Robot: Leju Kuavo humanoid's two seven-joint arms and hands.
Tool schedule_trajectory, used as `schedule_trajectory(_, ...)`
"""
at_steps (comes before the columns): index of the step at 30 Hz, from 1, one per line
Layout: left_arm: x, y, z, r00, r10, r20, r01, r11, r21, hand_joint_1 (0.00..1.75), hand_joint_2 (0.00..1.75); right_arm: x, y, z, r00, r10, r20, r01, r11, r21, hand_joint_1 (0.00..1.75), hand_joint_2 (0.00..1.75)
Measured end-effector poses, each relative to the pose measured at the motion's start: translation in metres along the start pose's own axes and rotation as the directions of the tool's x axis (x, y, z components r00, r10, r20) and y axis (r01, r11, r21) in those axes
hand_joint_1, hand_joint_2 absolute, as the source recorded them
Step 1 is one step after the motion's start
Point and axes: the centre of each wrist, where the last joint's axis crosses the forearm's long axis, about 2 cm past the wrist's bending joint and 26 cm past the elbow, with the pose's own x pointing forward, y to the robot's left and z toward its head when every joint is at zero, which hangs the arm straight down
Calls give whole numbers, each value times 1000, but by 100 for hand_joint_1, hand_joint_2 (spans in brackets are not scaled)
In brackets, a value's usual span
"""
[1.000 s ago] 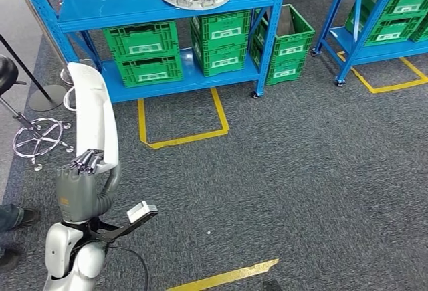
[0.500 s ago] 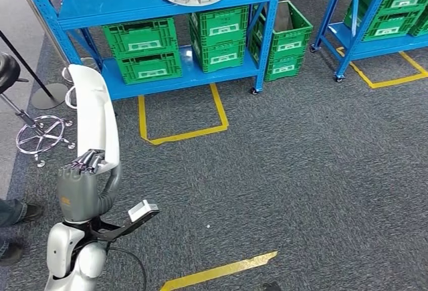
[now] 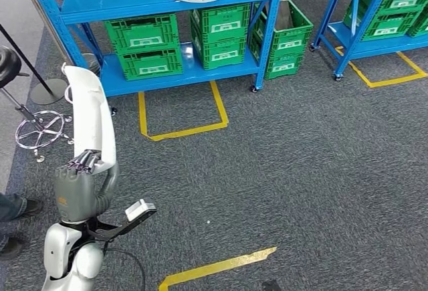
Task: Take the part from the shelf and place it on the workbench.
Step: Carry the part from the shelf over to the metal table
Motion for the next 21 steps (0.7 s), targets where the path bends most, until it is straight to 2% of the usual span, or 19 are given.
schedule_trajectory(21,0,0,1,1000,-2,2,2,1000,-4,175,175,-4,1,1,999,41,0,-41,999,-13,0,0)
